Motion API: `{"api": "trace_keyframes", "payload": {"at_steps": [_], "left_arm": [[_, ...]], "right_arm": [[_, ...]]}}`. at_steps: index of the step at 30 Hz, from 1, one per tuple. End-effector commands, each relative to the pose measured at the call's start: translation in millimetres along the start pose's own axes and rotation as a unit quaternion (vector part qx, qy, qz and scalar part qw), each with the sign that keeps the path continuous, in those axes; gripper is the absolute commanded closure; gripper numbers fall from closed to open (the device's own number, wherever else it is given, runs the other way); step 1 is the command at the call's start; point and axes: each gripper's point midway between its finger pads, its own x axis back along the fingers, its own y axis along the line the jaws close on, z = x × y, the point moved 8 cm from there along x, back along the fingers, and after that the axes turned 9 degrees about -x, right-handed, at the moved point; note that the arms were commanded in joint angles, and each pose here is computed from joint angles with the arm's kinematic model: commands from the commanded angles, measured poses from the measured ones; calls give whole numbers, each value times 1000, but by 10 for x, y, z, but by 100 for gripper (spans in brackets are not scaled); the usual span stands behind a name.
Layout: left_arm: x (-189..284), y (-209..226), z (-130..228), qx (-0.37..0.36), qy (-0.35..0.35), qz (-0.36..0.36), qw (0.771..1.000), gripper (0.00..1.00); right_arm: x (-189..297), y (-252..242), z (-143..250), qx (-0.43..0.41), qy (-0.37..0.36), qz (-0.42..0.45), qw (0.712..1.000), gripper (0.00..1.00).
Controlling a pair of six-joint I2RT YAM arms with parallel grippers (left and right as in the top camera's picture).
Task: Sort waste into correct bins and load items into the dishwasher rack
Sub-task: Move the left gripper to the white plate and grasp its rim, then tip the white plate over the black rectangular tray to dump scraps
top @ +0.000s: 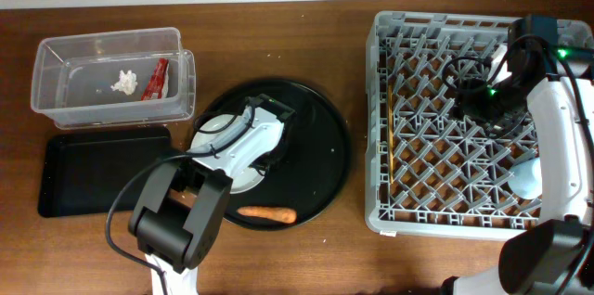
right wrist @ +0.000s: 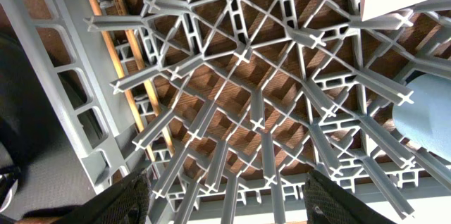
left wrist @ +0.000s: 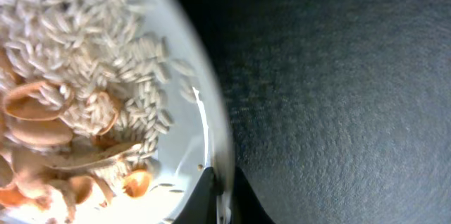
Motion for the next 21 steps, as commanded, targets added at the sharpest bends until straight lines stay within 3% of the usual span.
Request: {"api": "trace_keyframes", "payload": {"at_steps": [1,16,21], "left_arm": [[-167,83,78,5,29,-37,999,99],[563,302,-140,34,23,-106,994,100],[749,532,-95,72,31,-79,994,100]], "right_arm": [[91,18,1,7,-15,-6,1000,31],[91,15,1,10,-15,-6,1000,31],[91,14,1,10,-15,-6,1000,30]]}}
